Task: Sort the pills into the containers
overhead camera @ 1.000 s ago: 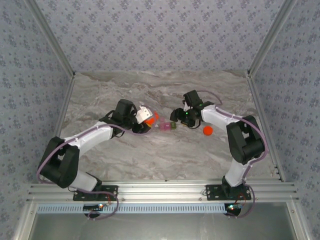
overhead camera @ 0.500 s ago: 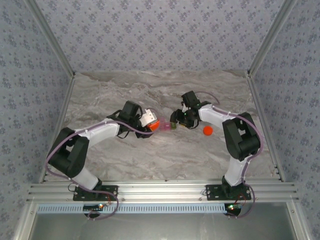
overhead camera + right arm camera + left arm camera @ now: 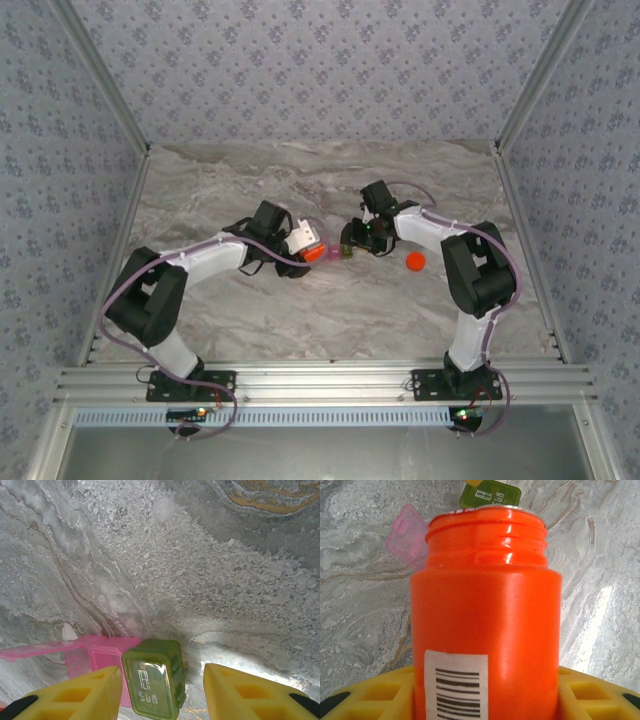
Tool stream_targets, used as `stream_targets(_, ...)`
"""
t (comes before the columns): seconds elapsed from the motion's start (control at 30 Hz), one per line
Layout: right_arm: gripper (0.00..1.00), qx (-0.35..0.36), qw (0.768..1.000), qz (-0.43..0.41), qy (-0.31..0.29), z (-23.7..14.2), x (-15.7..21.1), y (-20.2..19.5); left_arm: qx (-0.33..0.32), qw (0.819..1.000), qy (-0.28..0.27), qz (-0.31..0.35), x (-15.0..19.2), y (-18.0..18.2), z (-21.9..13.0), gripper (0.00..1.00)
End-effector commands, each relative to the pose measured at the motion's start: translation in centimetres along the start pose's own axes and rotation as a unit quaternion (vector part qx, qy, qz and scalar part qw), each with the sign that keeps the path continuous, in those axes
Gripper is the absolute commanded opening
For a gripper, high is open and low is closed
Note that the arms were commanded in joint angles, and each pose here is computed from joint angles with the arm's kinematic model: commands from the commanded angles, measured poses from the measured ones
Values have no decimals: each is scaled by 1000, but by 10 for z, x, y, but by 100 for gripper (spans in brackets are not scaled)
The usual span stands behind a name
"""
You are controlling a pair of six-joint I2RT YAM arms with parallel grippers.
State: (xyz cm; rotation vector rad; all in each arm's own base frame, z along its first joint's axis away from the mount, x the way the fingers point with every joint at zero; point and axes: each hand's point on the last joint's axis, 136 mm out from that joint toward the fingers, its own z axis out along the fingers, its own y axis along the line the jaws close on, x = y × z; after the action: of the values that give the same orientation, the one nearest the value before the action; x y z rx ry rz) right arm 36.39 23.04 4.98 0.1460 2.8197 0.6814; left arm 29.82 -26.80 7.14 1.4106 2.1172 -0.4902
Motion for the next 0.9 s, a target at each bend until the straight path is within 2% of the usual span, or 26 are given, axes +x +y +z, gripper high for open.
stream_targets(0.0,48,5,1000,-11,5,3,-1,3,6,1000,-1,21,-11,1,-2,0)
stream_targets(0.87,44,2,1000,-16,19,9,1,3,40,998,52,12,-2,1,4,0)
